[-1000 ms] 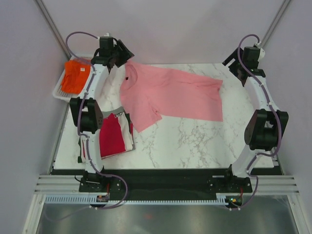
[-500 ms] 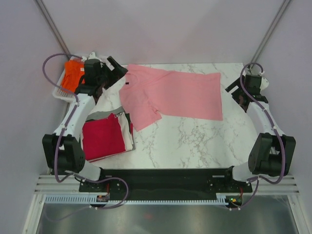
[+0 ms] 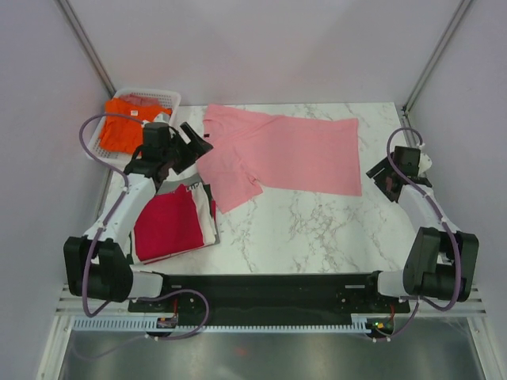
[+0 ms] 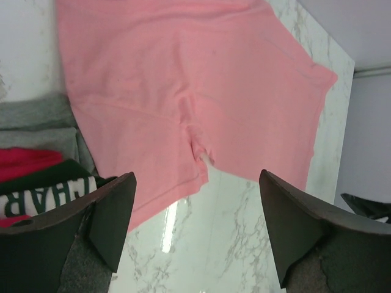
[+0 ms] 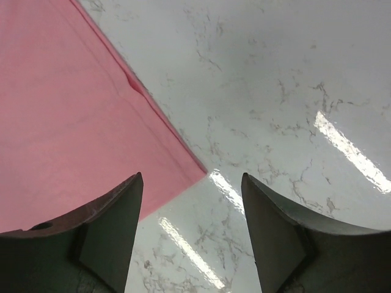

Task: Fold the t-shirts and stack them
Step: Flatten the tshirt out

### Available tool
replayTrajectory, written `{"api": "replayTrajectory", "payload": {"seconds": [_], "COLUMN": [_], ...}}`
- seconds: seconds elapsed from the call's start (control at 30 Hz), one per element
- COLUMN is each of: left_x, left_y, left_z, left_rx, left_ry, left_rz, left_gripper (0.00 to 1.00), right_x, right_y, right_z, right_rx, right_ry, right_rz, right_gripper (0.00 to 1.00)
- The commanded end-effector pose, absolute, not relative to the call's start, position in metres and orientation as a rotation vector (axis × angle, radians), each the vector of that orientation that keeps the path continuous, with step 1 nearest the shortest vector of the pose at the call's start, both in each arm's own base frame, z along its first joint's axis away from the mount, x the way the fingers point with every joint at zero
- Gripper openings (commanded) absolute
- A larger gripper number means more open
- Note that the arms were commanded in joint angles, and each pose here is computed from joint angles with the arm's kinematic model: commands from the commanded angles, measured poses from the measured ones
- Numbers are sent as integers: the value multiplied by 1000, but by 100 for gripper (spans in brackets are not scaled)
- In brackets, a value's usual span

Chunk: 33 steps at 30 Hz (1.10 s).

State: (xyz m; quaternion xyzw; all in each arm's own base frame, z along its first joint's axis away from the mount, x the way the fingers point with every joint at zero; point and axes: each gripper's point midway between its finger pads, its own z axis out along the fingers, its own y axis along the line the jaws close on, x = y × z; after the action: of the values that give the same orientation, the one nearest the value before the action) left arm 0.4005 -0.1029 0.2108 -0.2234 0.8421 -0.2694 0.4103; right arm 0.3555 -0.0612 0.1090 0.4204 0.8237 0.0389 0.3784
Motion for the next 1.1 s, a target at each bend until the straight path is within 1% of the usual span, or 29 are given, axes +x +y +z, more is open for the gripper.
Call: {"api": "replayTrajectory", "payload": {"seconds": [0.0,0.07,0.13,0.23,0.27,0.3,0.4,0.6,0.73,0.77,0.83,0.9,0.93,1.07], "left_x": [368,356,345,334,332,331,330,326,325,325,325,325,324,321], "left_y": [-125,-136,-144,-145,-146,-142,-138,-135,-135,-135,-136,-138,-141,-151], "left_z": [224,221,226,220,216,209,197,182,176,175,170,167,166,158], "left_rx": [-504,-471,-430,-399,-399,-411,-418,-430,-423,-421,-419,-413,-403,-366], "left_ry": [2141,2162,2153,2168,2176,2186,2211,2256,2284,2290,2308,2320,2325,2365], "left_rz": [-669,-679,-684,-654,-649,-629,-593,-556,-544,-540,-530,-524,-524,-510], "left_gripper": [89,89,89,91,92,93,95,95,95,94,93,93,92,92], "right_x": [356,355,358,362,364,366,371,374,376,376,376,379,378,381], "right_y": [-52,-51,-49,-42,-41,-36,-31,-29,-32,-32,-29,-29,-31,-41], "right_z": [82,67,59,46,41,38,33,23,19,17,14,16,18,35], "right_rx": [1080,1101,1108,1120,1128,1126,1115,1122,1128,1129,1128,1114,1107,1102], "right_ry": [2154,2191,2204,2234,2238,2241,2253,2270,2256,2258,2268,2270,2269,2215], "right_rz": [150,139,151,192,197,213,204,172,140,140,153,151,137,89], "right_gripper": [73,71,61,54,54,50,50,51,49,40,30,8,0,0]}}
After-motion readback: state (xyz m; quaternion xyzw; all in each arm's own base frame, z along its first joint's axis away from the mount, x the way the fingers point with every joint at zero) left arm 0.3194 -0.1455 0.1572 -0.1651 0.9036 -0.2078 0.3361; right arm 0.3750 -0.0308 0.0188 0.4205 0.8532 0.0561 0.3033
